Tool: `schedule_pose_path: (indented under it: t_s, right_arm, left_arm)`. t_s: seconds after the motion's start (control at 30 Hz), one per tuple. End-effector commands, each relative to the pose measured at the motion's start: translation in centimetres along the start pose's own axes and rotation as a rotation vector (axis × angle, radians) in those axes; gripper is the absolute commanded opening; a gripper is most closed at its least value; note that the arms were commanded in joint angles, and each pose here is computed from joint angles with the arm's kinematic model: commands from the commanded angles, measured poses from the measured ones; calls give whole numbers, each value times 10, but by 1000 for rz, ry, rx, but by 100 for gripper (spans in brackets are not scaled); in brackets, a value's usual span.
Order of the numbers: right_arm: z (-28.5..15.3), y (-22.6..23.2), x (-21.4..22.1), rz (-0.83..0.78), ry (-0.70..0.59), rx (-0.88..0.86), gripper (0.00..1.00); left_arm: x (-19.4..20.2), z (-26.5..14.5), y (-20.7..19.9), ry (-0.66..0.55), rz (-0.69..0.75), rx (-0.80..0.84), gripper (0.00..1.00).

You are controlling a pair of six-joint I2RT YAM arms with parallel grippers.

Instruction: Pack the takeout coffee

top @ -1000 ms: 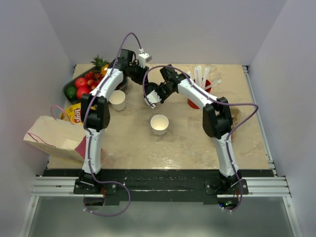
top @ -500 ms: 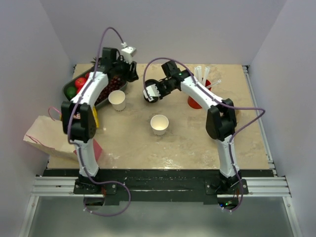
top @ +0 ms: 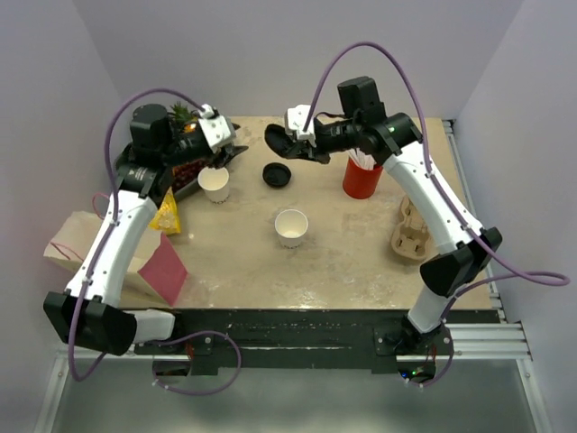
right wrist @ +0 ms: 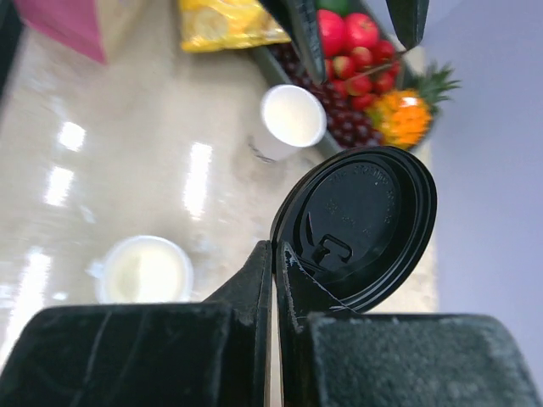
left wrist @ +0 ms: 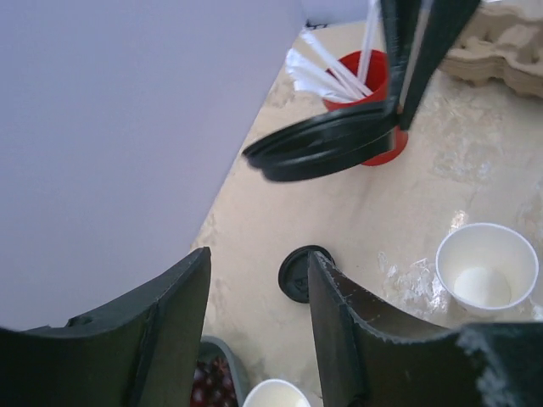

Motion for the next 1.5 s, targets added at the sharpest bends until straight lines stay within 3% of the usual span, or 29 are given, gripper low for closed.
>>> schedule_pose_path:
  t_s: [0.0, 0.03, 0.23, 0.53, 1.13, 1.47]
  right_arm:
    - [-7, 26, 0, 312, -28, -142, 0]
    - [-6, 28, 1, 330, -23, -164, 0]
    - [-14, 48, 4, 405, 15, -268, 0]
    - [-19, 60, 12, 431, 55, -280, 0]
    - [-22, 64, 20, 431, 107, -260, 0]
    - [-18, 62, 25, 451, 123, -256, 0]
  left_arm:
    - [-17, 9, -34, -87, 334, 159, 54]
    - [-25, 9, -38, -103, 421, 167, 54]
    - [-42, 16, -66, -141, 609, 195, 53]
    - [-42, 27, -79, -106, 751, 247, 52]
    - [-39, 53, -88, -112, 758, 352, 35]
    - [-38, 58, -89, -106, 744, 364, 13]
Point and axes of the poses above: each gripper's point midway between its finger pads, its own z axis out along the fingers, its own y axis along the line the jaws close on, x = y × z, the point moved 7 cm from there along -z, back along the fingers, and after that the axes turned 14 degrees about z, right-handed, at the moved point
